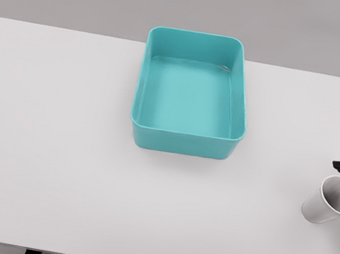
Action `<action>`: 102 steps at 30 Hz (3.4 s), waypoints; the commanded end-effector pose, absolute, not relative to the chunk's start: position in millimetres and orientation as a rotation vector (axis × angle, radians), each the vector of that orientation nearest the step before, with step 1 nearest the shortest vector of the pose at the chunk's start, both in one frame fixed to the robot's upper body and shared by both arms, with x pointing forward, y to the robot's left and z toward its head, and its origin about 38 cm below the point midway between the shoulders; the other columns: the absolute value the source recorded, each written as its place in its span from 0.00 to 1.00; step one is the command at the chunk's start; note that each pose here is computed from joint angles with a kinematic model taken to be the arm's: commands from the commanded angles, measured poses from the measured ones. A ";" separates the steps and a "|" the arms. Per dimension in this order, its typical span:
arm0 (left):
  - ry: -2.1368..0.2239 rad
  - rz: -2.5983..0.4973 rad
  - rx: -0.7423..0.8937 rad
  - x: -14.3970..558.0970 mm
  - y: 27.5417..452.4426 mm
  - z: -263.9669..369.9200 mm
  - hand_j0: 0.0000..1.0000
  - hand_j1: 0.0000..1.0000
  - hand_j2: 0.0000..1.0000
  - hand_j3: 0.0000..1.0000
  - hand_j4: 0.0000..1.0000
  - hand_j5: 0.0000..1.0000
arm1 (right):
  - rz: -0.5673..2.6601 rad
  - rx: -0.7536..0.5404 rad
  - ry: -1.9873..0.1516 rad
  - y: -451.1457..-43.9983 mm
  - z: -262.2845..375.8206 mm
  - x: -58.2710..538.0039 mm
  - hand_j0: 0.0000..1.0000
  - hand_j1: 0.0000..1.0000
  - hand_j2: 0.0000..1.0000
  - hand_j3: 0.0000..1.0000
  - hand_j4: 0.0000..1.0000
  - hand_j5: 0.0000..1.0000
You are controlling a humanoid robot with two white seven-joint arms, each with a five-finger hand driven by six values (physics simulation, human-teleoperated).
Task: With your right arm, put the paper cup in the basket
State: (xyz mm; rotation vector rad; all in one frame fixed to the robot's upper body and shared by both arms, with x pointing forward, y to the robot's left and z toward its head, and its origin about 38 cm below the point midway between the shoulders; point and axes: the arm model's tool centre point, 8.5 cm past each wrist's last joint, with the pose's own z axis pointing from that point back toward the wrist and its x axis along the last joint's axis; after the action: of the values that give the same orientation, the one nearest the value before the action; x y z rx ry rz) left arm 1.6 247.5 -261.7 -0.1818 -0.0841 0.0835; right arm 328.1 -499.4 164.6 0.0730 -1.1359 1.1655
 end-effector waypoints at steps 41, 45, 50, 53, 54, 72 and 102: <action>-0.084 0.084 -0.182 1.6 247.5 -261.7 1.00 1.00 1.00 1.00 1.00 1.00 | 1.214 0.154 -1.176 -468.3 165.4 327.7 1.00 1.00 1.00 1.00 1.00 1.00; -0.084 0.084 -0.182 1.6 247.5 -261.7 1.00 1.00 1.00 1.00 1.00 1.00 | 1.214 0.155 -1.175 -468.2 165.0 327.4 1.00 1.00 1.00 1.00 1.00 1.00; -0.083 0.084 -0.182 0.7 247.5 -261.7 1.00 1.00 1.00 1.00 1.00 1.00 | 1.217 0.158 -1.177 -466.8 165.2 327.4 1.00 1.00 1.00 1.00 1.00 1.00; -0.083 0.084 -0.182 0.6 247.5 -261.7 1.00 1.00 1.00 1.00 1.00 1.00 | 1.222 0.166 -1.180 -463.4 165.8 327.3 1.00 1.00 1.00 1.00 1.00 1.00; -0.083 0.084 -0.182 0.7 247.5 -261.7 1.00 1.00 1.00 1.00 1.00 1.00 | 1.222 0.166 -1.180 -463.4 165.8 327.3 1.00 1.00 1.00 1.00 1.00 1.00; -0.084 0.084 -0.182 1.6 247.5 -261.7 1.00 1.00 1.00 1.00 1.00 1.00 | 1.234 0.157 -1.171 -464.2 165.2 327.2 0.86 0.86 0.86 0.86 0.86 0.86; -0.084 0.085 -0.182 1.7 247.5 -261.7 1.00 1.00 1.00 1.00 1.00 1.00 | 1.098 0.096 -1.518 -448.6 218.7 372.1 0.77 0.77 0.77 0.77 0.77 0.77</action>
State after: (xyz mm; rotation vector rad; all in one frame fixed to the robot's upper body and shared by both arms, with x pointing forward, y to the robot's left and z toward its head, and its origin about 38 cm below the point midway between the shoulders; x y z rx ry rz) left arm 0.6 247.5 -261.7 -0.1818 -0.0826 0.0838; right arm 368.3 -449.9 215.0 0.0952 -1.4774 1.1307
